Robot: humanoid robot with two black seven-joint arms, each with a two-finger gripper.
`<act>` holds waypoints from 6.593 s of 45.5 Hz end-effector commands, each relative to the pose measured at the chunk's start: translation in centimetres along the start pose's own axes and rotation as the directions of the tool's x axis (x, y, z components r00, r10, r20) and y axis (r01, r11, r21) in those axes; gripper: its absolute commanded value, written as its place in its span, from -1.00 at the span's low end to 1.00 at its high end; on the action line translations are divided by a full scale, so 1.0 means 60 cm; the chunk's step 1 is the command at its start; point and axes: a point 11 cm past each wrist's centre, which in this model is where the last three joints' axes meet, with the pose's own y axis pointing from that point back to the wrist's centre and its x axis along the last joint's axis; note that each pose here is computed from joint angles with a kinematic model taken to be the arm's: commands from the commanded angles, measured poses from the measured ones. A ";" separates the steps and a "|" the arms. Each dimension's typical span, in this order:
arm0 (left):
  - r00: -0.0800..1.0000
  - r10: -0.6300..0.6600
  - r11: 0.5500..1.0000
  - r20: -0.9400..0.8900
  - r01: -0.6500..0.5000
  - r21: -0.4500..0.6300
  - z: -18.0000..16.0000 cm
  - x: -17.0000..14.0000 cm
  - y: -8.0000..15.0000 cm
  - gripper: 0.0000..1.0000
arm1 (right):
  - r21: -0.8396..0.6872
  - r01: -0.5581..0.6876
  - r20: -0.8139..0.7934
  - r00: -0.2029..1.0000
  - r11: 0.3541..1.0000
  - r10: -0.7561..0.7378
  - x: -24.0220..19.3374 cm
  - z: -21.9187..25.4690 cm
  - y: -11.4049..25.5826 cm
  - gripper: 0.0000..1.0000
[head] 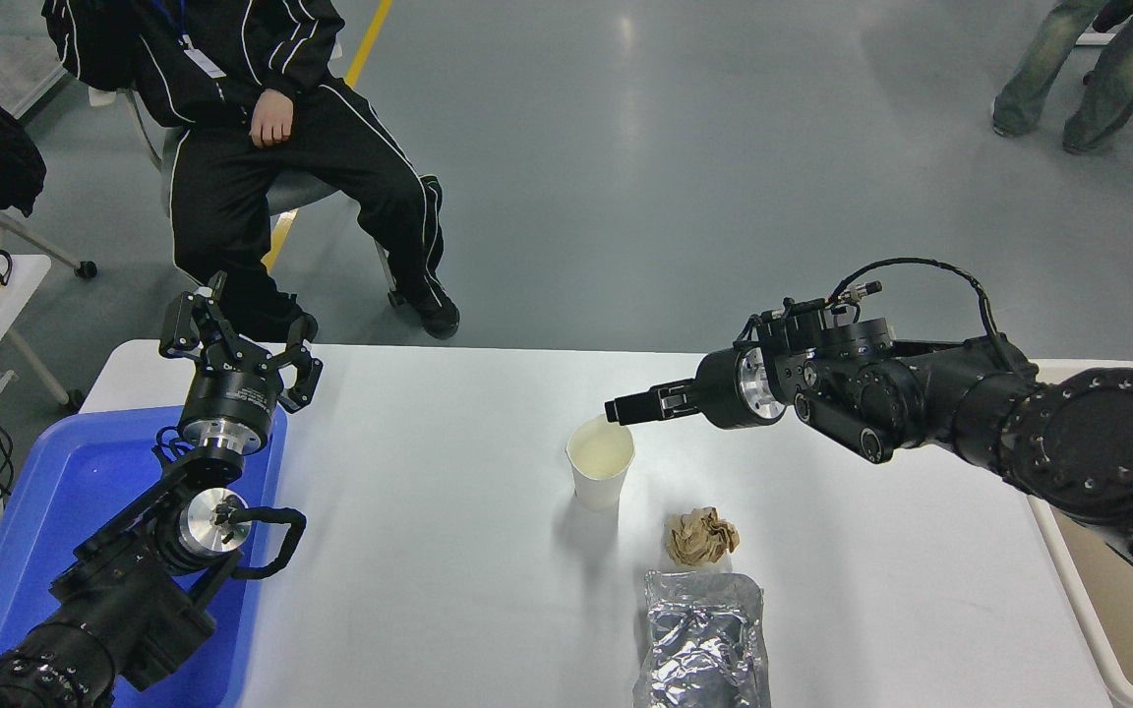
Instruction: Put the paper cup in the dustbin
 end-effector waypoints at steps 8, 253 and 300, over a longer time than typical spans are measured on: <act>1.000 0.000 1.000 0.000 0.000 0.000 0.000 0.000 0.000 1.00 | 0.050 -0.013 0.057 0.998 0.999 0.010 -0.058 -0.011 -0.023 0.97; 1.000 0.000 1.000 0.000 0.000 0.000 0.000 0.000 0.000 1.00 | -0.973 -0.175 0.170 -0.109 0.150 0.979 -0.125 0.488 0.591 0.97; 1.000 0.000 1.000 0.000 0.000 0.000 0.000 0.000 0.000 1.00 | -0.612 -0.622 0.784 -0.395 0.488 0.479 0.041 0.241 0.247 0.98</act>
